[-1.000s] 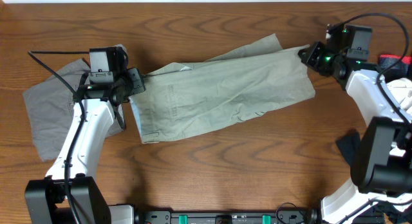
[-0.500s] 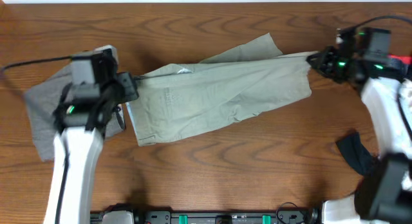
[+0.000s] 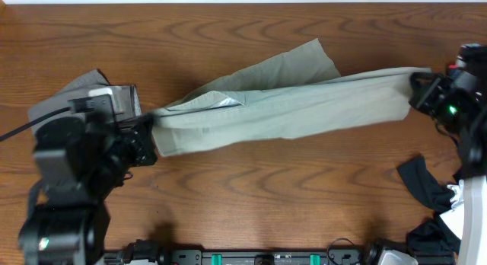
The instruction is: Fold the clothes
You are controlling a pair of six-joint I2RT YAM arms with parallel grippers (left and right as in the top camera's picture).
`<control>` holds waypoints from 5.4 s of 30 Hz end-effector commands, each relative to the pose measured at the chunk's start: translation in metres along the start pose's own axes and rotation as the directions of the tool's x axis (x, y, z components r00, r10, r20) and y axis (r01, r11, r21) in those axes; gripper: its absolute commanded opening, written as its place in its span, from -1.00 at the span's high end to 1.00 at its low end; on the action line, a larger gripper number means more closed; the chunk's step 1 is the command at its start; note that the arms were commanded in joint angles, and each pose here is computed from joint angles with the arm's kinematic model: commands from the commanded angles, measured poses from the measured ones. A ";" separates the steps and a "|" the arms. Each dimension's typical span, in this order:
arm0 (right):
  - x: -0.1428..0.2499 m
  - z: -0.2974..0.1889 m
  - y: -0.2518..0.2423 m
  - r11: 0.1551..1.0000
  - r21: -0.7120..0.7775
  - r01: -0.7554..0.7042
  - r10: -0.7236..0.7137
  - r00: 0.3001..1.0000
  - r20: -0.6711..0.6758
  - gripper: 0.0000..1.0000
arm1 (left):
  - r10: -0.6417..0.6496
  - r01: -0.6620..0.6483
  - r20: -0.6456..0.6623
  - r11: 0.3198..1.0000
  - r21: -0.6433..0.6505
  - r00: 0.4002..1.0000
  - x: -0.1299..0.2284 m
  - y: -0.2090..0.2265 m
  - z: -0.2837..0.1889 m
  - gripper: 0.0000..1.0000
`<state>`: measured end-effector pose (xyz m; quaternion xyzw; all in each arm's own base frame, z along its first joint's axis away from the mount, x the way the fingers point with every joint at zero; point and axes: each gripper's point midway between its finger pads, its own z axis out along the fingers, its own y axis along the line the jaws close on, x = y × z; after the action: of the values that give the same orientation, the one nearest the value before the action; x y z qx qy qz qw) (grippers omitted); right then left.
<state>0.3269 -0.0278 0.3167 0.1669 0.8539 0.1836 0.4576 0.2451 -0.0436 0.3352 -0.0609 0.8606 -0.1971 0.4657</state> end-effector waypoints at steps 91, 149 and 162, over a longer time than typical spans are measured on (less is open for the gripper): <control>-0.005 0.121 -0.007 0.978 -0.058 0.198 -0.206 0.958 -0.201 0.97 | -0.199 -0.034 -0.605 0.935 -0.352 0.771 0.050 0.096 0.161 0.88; 0.032 0.338 -0.002 0.912 -0.248 0.327 -0.332 0.943 0.023 0.81 | -0.251 0.057 -0.171 0.701 -0.711 0.953 0.035 0.220 0.298 0.88; 0.040 0.348 -0.015 0.973 -0.133 0.190 -0.194 0.981 -0.022 0.79 | -0.246 0.050 -0.175 0.701 -0.712 0.953 0.035 0.220 0.297 -0.63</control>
<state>0.5993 0.0226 0.1121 0.0298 0.8550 0.1755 0.4871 0.4903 0.0580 0.0798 -0.2732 0.9166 0.0862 0.2788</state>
